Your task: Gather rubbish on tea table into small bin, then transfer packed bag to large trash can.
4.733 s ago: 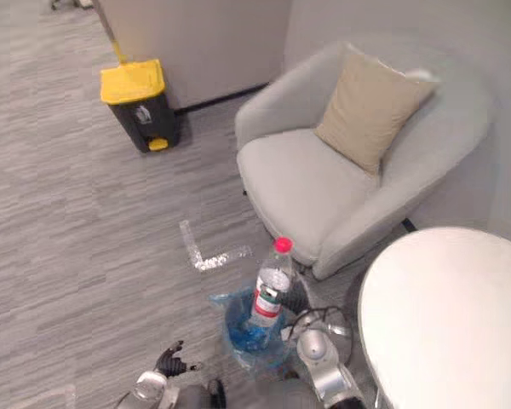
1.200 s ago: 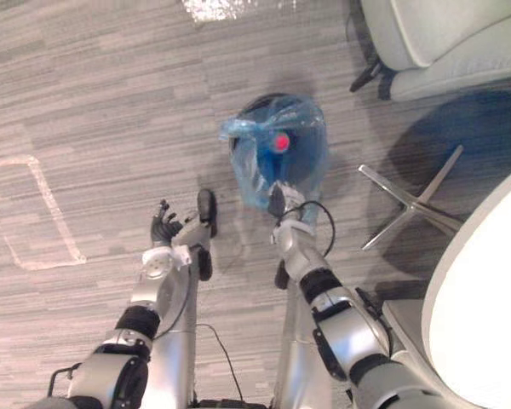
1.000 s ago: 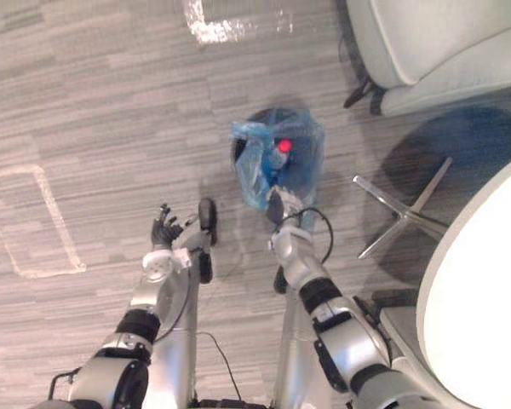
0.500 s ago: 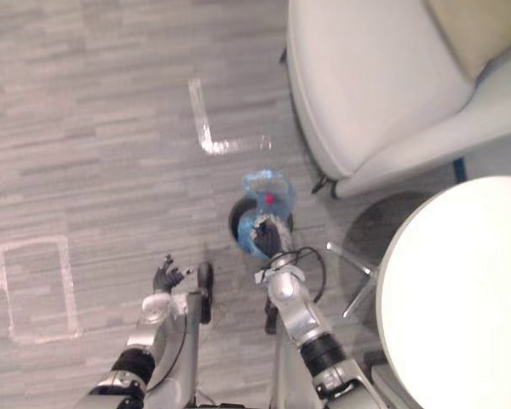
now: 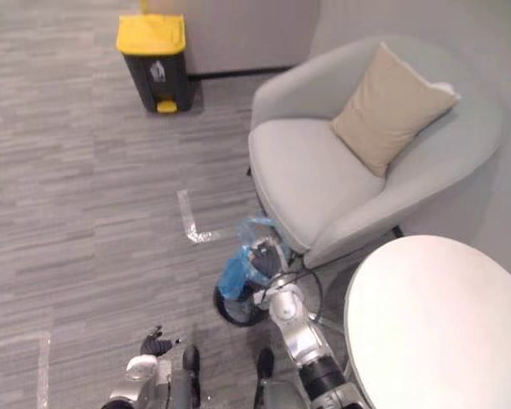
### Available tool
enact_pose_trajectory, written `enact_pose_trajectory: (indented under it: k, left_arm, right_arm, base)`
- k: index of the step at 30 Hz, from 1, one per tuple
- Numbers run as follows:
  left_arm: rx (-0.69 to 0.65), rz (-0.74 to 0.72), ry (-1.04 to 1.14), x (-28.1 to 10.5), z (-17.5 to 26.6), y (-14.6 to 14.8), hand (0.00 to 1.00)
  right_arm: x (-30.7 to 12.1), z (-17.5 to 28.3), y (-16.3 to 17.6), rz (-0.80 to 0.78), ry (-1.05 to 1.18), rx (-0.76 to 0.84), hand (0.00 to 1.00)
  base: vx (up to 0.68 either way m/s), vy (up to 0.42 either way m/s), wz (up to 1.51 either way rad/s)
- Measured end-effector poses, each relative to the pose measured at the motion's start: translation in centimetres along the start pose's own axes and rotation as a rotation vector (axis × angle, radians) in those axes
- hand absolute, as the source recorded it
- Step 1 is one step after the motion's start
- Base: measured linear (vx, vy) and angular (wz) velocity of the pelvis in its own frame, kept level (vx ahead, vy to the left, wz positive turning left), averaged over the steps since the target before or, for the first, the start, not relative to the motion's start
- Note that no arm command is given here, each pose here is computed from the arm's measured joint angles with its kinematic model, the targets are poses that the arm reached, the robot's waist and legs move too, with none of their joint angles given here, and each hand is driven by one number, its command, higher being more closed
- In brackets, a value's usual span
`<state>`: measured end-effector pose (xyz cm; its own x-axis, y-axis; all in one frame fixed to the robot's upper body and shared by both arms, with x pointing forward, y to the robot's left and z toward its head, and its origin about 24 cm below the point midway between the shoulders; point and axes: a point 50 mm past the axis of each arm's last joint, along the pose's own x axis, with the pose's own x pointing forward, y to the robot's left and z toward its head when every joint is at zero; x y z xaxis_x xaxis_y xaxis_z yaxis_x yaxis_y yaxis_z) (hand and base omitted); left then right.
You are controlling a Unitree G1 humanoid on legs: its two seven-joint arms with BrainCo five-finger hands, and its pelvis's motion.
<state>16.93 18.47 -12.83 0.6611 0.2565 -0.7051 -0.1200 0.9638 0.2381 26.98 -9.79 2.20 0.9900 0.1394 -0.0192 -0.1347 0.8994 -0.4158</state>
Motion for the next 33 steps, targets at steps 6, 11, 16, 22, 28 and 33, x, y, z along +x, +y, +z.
enact_pose_trajectory:
  k: [6, 11, 16, 22, 28, 33]
  left_arm:
    - [0.021, -0.040, -0.248, -1.4, 3.9, 0.1, 0.00]
    - [0.107, -0.107, -0.490, -3.2, 7.7, 0.2, 0.00]
    - [0.194, -0.173, -0.591, -3.8, 9.2, -0.4, 0.00]
    - [0.237, -0.237, -0.663, -4.2, 11.0, -1.7, 0.00]
    - [0.263, -0.282, -0.742, -4.6, 13.3, -3.0, 0.00]
    - [0.250, -0.319, -0.754, -5.0, 13.6, -4.0, 0.00]
  right_arm:
    - [-0.7, 1.1, -1.0, 0.004, -0.062, 0.087, 1.00]
    - [-1.3, 3.1, -2.8, 0.026, -0.202, 0.095, 1.00]
    - [-1.7, 3.9, -3.3, 0.071, -0.266, 0.108, 1.00]
    - [-1.7, 5.9, -3.2, 0.126, -0.350, 0.160, 1.00]
    - [-1.9, 7.4, -3.2, 0.166, -0.413, 0.192, 1.00]
    - [-2.1, 7.6, -2.2, 0.219, -0.415, 0.246, 1.00]
  base:
    - [-0.02, 0.006, 0.01]
    - [0.02, 0.014, -0.03]
    - [0.06, 0.012, -0.06]
    - [0.00, -0.002, -0.12]
    - [-0.04, -0.004, -0.13]
    - [-0.01, 0.001, -0.02]
